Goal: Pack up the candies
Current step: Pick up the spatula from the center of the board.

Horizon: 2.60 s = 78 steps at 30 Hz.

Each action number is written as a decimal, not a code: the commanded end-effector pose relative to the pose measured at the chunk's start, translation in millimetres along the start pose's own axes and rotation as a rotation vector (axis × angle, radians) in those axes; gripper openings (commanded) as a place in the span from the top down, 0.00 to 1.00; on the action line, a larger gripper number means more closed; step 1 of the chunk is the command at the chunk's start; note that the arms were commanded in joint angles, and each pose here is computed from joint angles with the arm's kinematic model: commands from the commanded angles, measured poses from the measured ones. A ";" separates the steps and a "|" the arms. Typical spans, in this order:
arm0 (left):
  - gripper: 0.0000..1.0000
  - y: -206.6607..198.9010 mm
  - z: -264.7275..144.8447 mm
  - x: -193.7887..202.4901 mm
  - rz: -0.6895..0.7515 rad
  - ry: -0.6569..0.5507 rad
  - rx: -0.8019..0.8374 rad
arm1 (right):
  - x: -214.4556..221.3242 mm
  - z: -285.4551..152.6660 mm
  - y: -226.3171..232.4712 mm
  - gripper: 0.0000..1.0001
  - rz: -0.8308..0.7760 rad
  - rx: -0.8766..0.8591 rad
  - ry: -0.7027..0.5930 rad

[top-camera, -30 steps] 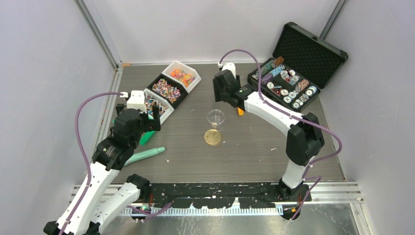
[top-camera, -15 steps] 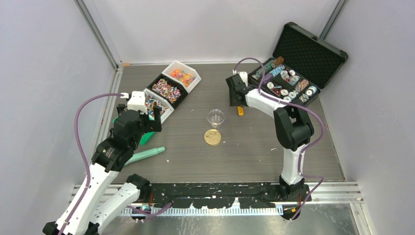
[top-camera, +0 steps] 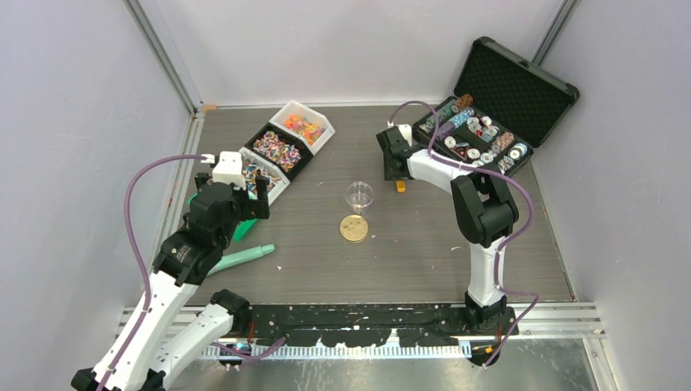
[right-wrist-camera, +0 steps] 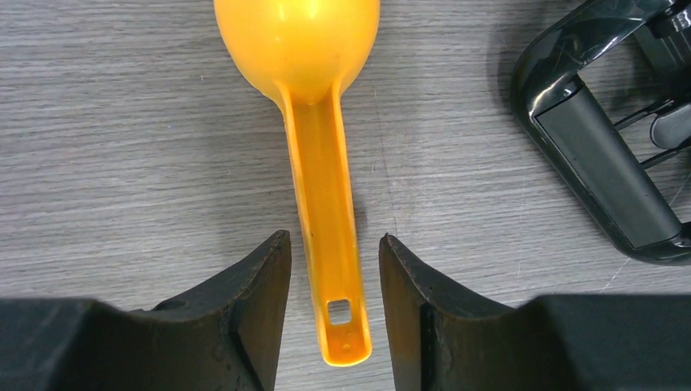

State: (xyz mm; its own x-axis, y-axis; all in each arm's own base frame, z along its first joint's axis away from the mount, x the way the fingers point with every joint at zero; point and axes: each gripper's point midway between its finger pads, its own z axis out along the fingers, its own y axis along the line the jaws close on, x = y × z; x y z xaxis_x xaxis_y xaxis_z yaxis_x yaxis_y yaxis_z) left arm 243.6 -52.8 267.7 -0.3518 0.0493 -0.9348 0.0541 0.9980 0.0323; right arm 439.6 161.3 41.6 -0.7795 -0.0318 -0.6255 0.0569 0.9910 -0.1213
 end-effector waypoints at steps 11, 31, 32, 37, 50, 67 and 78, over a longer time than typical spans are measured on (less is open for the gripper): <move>0.00 -2.6 3.0 -8.8 0.001 -0.035 0.006 | -5.8 1.8 -1.1 0.79 0.018 -0.012 -0.013; 0.05 -14.8 11.5 -7.0 -0.060 -0.038 0.044 | -23.2 -103.7 3.6 0.96 0.135 -0.269 -0.069; 0.05 -19.3 11.4 -8.6 -0.089 -0.043 0.063 | -24.9 -115.8 5.1 0.97 0.149 -0.306 -0.080; 0.06 -45.2 9.2 -21.6 -0.199 -0.024 0.175 | -34.8 -178.6 27.3 0.98 0.247 -0.569 -0.122; 0.11 -111.3 5.8 -72.0 -0.513 0.025 0.487 | -47.7 -321.2 68.5 1.00 0.557 -1.278 -0.145; 0.26 -150.1 35.8 -130.6 -1.035 0.011 0.985 | -33.8 -418.8 81.3 0.99 0.561 -1.662 -0.086; 0.23 -155.2 32.2 -137.6 -1.051 -0.020 1.086 | -20.5 -428.4 103.8 1.00 0.532 -1.690 -0.027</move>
State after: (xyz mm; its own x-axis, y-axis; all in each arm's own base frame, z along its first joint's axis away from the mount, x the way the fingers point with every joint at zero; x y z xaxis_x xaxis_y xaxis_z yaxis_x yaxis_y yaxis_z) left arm 323.1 -212.9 358.8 -0.6552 -0.6742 -0.3408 0.3488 0.1302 -0.9281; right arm 199.3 318.9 352.3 -0.8976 0.3161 -0.3072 -0.3279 -0.0133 0.9446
